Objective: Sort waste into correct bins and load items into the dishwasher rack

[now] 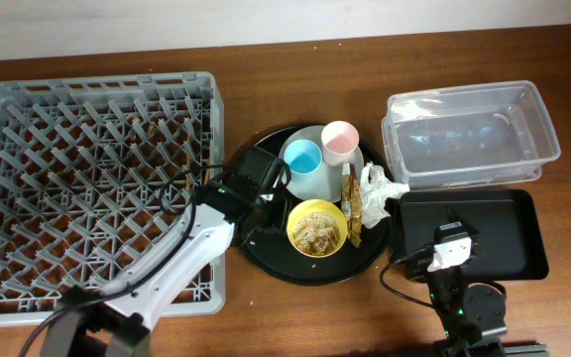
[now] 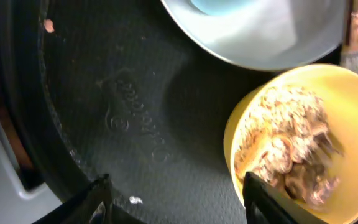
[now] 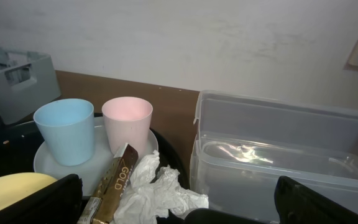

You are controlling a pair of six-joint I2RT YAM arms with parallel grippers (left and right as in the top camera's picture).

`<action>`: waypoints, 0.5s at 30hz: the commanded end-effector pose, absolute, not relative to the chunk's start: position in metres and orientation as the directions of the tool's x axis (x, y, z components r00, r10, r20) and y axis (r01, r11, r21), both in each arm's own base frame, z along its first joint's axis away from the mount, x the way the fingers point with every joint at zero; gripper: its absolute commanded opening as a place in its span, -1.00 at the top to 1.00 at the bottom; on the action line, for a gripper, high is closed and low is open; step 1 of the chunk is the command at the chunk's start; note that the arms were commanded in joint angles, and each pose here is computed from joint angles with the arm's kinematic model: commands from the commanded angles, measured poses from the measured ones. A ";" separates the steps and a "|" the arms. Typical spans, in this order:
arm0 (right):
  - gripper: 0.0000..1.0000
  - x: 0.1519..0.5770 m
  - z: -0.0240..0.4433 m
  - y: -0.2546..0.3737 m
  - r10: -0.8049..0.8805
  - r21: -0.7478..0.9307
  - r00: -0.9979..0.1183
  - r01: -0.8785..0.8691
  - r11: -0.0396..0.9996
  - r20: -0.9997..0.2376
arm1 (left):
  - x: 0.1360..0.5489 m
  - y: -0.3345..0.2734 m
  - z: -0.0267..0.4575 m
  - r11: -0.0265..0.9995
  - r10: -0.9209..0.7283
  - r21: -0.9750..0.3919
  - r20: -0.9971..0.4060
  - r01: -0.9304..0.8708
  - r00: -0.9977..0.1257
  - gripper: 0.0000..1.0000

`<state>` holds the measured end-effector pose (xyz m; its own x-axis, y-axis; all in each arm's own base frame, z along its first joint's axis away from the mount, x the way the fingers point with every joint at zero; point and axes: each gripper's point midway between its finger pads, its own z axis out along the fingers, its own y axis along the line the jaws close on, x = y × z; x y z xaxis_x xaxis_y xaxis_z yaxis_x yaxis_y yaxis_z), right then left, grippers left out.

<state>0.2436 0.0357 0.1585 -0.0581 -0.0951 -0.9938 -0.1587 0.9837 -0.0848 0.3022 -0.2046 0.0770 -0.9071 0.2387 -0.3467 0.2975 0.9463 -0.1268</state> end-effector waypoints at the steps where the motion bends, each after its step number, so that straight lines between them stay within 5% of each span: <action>1: -0.97 0.243 0.157 0.038 -0.102 -0.091 -0.058 -0.170 0.981 -0.993 | 0.309 -0.203 0.057 0.964 0.200 -0.103 -0.329 0.246 -0.923 -0.29; 5: -0.97 0.243 0.157 0.038 -0.102 -0.091 -0.058 -0.170 0.981 -0.993 | 0.317 -0.205 0.057 0.965 0.190 -0.106 -0.348 0.240 -0.918 -0.29; 15: -0.97 0.243 0.157 0.038 -0.102 -0.091 -0.058 -0.170 0.981 -0.993 | 0.308 -0.190 0.190 0.948 0.107 -0.188 -0.573 0.258 -0.812 -0.31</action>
<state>0.2436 0.0357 0.1586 -0.0577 -0.0950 -0.9938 -0.1587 0.9837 -0.0849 0.3093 -0.2023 0.1449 -0.8579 0.1672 -0.4859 0.2753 0.9479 -0.1600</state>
